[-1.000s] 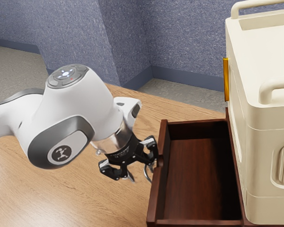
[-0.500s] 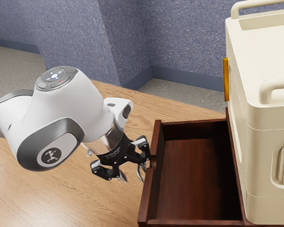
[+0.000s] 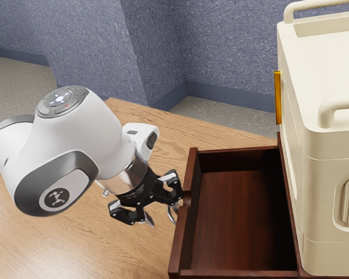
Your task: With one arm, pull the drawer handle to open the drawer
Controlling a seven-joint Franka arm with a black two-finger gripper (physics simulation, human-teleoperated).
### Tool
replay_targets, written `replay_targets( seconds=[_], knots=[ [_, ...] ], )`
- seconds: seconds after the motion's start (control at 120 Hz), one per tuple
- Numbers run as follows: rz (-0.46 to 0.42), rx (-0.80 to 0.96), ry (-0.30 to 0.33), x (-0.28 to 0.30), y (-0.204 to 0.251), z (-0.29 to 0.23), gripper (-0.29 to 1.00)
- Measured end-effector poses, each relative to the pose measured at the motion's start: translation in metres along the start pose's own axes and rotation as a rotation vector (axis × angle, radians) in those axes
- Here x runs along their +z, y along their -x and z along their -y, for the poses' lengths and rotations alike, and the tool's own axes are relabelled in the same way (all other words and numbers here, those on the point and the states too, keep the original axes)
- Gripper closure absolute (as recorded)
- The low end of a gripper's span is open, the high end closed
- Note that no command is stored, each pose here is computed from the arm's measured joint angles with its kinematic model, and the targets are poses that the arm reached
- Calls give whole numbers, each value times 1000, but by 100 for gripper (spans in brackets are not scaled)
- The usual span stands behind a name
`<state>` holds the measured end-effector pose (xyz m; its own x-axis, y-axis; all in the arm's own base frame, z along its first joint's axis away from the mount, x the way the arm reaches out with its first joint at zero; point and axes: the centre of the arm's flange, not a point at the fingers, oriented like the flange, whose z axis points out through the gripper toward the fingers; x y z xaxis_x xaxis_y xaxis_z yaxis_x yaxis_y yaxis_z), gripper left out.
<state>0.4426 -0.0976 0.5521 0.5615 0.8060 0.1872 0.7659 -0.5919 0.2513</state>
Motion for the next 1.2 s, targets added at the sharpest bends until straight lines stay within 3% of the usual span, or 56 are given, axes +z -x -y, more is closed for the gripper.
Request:
replay_targets(
  seconds=[0.458, 0.667, 0.817, 0.875, 1.058, 1.2],
  knots=[
    [-28, 22, 12, -11, 6, 15, 34],
    [-131, 64, 128, -101, 2, 0, 27],
    [-69, -116, 172, -195, -40, -67, 13],
    [-53, -227, 124, -207, -70, -60, 10],
    [-3, -454, -117, -163, -105, -16, 4],
    [-10, -552, -200, -157, -109, 7, 2]
  ],
)
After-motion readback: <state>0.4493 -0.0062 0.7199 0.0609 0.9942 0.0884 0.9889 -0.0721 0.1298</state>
